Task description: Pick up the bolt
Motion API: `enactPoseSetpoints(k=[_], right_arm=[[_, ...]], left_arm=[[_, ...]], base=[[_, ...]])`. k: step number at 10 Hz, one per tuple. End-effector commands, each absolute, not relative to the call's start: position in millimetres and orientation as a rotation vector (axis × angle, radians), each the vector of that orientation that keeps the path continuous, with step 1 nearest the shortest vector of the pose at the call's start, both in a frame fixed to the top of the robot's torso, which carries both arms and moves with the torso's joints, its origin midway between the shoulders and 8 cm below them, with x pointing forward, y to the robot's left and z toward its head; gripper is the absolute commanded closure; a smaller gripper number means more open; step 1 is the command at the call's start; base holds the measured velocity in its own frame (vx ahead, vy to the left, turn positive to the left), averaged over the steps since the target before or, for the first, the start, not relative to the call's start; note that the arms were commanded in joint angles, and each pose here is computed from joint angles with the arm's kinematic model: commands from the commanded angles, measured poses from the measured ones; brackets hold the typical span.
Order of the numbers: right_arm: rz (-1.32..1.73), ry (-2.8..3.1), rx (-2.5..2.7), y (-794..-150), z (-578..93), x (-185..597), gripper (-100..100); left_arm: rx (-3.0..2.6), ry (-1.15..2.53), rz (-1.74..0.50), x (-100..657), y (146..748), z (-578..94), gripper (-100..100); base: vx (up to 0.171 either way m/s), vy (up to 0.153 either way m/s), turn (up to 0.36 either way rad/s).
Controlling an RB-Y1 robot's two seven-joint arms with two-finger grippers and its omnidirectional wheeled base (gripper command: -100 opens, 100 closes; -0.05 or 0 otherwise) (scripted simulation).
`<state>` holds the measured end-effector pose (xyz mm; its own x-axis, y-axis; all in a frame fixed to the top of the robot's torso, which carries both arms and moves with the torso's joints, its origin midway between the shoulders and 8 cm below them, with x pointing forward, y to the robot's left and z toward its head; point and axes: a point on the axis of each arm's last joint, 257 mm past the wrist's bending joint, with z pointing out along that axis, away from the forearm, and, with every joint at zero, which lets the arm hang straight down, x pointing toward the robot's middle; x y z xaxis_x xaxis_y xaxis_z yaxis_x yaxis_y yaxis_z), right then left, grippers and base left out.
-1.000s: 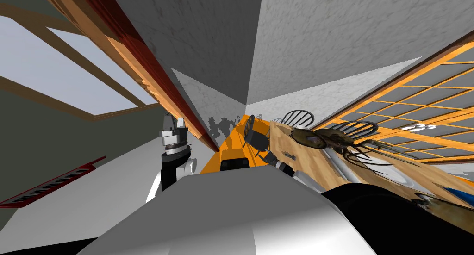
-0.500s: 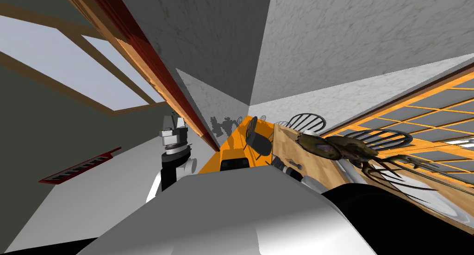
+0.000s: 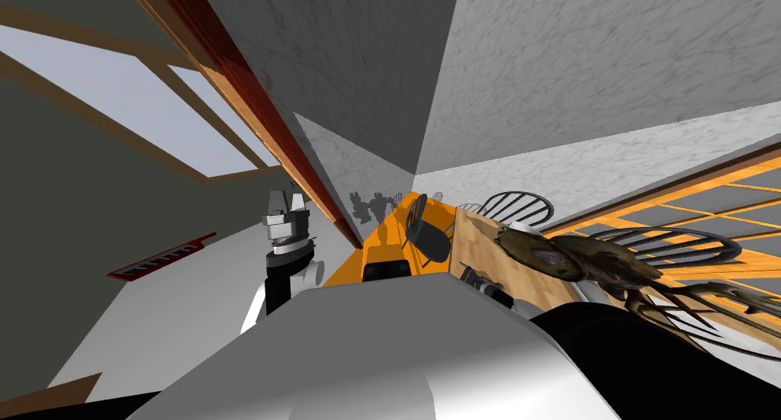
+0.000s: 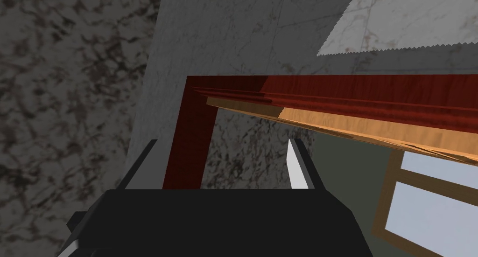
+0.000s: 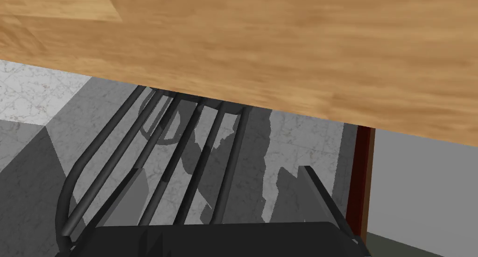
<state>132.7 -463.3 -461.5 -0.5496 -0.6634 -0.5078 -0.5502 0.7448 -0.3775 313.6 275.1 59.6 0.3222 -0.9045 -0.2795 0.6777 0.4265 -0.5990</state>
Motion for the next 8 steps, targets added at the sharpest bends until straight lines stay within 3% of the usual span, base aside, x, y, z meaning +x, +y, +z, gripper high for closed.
enactPoseSetpoints(k=[1, 8], right_arm=[[-0.279, 2.322, -0.949, -484, -462, 119, -100], [-0.562, 2.492, -1.212, -584, -471, 23, -100]], left_arm=[[-0.41, 0.64, -1.077, 314, 275, 60, 0], [-0.41, 0.64, -1.077, 314, 275, 60, 0]], base=[[0.022, -0.074, 0.046], [0.011, -0.076, 0.072]])
